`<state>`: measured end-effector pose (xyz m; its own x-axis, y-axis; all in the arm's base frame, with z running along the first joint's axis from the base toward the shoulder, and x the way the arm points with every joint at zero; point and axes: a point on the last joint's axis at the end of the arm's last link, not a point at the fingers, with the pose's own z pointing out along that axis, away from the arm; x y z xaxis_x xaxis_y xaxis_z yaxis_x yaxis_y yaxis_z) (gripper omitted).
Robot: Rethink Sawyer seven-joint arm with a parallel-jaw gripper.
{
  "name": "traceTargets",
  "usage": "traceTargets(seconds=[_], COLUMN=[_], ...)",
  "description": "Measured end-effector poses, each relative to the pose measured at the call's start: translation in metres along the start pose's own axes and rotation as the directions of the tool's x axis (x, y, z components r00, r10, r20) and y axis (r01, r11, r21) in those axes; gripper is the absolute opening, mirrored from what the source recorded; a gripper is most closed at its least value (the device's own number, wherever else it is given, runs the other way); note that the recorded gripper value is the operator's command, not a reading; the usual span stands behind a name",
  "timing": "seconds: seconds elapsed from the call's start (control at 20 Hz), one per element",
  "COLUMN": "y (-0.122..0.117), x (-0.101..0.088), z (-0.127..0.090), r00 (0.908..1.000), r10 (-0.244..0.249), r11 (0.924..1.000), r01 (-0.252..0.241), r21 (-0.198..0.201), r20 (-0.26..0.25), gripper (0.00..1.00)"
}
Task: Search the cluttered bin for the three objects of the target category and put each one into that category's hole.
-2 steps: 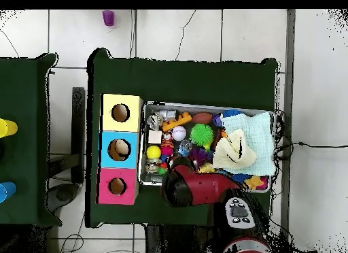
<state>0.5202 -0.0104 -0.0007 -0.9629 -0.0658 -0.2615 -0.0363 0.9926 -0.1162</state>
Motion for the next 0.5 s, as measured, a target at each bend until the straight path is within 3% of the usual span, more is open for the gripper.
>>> traceTargets(seconds=[0.5], y=[0.01], x=[0.008], z=[0.01], r00=[0.9997], r10=[0.003], r11=[0.9999], r01=[-0.003], r21=[-0.011], r20=[-0.023], gripper=[1.0])
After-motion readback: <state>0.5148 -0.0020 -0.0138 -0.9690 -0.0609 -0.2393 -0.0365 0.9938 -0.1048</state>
